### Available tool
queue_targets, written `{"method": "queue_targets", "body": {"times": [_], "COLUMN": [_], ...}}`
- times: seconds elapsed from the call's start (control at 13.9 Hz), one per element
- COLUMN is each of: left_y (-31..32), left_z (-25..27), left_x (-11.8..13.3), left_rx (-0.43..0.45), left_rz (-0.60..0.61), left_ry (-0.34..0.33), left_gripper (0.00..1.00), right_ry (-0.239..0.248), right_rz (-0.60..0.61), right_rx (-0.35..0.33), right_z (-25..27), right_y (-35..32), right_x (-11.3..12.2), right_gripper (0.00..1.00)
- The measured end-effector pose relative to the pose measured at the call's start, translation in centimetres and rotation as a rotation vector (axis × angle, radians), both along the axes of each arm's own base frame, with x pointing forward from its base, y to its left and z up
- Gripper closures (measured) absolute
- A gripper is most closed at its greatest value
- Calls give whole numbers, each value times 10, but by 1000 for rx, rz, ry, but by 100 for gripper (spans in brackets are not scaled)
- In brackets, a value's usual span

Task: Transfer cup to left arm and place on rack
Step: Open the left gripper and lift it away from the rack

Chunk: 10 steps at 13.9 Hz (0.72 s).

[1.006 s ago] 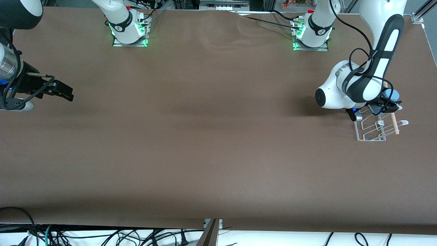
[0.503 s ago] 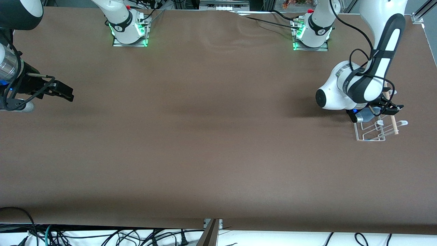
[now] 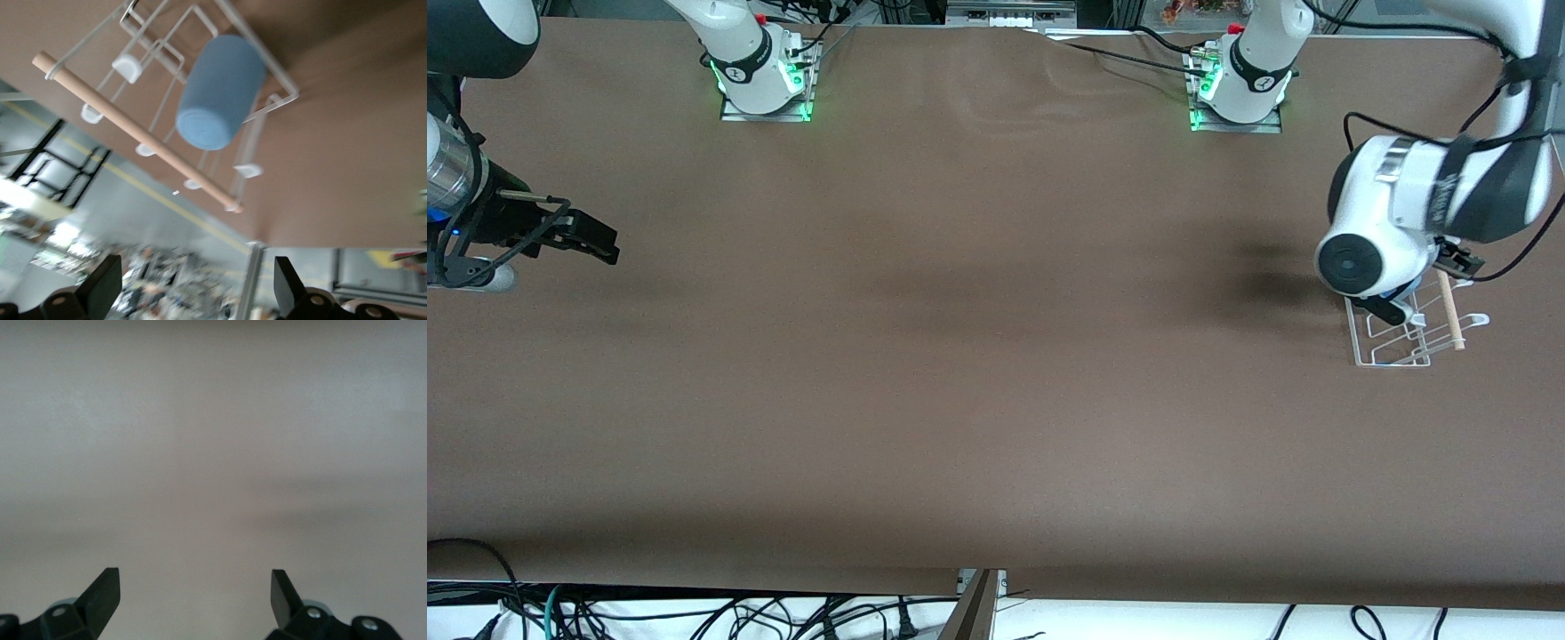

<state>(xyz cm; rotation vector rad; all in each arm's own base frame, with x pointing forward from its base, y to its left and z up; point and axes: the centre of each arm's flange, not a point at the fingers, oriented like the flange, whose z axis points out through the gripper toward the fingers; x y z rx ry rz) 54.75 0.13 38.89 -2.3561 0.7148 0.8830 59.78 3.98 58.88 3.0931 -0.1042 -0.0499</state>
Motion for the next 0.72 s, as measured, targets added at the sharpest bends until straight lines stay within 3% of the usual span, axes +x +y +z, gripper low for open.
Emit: {"method": "queue_targets", "body": {"times": [0.43,0.72], "left_y": [-40,-35], "left_z": [114,188], "left_x": [39,35], "left_rx": [-395,-574], "left_rz": [264,337], "left_ry": [-288,-384], "left_gripper": [0,0], "right_ry": [-1,-1], "right_rz": [0,0], "right_rx": [0,0], "right_z": [0,0], "right_y": [0,0], "right_x": [0,0], "right_gripper": [0,0]}}
